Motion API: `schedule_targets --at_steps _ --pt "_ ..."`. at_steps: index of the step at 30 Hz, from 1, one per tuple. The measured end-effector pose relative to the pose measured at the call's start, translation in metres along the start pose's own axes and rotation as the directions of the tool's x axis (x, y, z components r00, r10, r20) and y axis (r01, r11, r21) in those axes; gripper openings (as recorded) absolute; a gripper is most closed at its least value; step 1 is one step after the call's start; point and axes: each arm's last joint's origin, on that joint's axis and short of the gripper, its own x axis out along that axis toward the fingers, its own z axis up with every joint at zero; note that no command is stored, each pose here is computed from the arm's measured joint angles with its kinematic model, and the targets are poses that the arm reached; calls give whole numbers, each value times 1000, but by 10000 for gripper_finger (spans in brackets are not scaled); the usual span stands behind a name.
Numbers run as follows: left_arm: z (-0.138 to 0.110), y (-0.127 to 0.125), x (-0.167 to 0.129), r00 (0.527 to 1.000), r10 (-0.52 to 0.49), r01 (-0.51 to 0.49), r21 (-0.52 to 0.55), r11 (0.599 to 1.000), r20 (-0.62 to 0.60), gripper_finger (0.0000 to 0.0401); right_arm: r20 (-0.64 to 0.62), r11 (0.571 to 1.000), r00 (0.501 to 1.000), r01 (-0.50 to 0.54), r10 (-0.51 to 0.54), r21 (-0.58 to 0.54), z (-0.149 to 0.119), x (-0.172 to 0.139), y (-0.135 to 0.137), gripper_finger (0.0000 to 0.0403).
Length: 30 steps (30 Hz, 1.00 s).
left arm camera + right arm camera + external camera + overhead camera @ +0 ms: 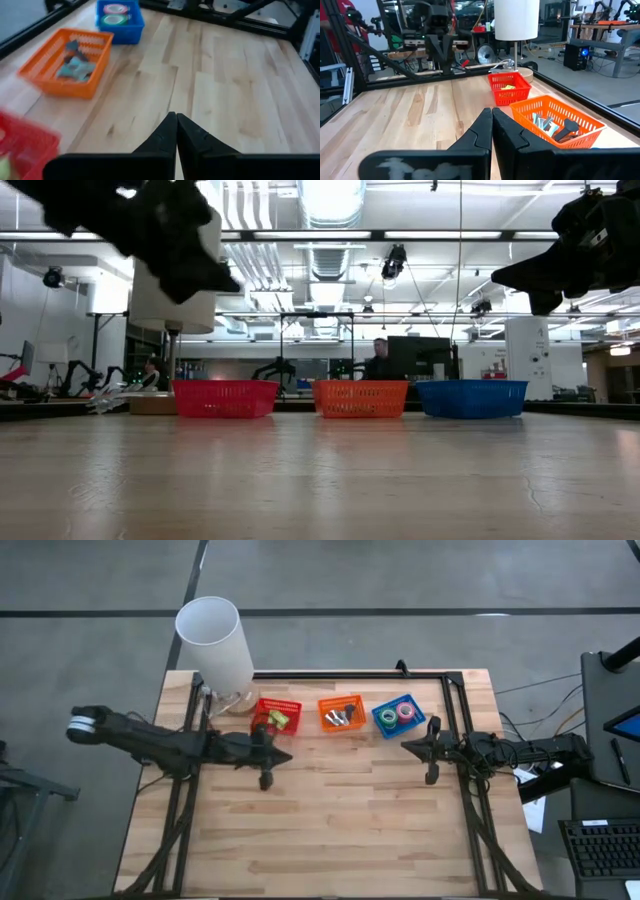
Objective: Pick and place Stapler, Stapler remover, tape
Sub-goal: Return to Home Position
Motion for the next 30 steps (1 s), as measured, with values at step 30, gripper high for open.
schedule_targets --at_steps 30 --pt "-78 27 -64 896 -242 221 100 970 373 21 -1 1000 1000 0 0 0 0 0 0 8"
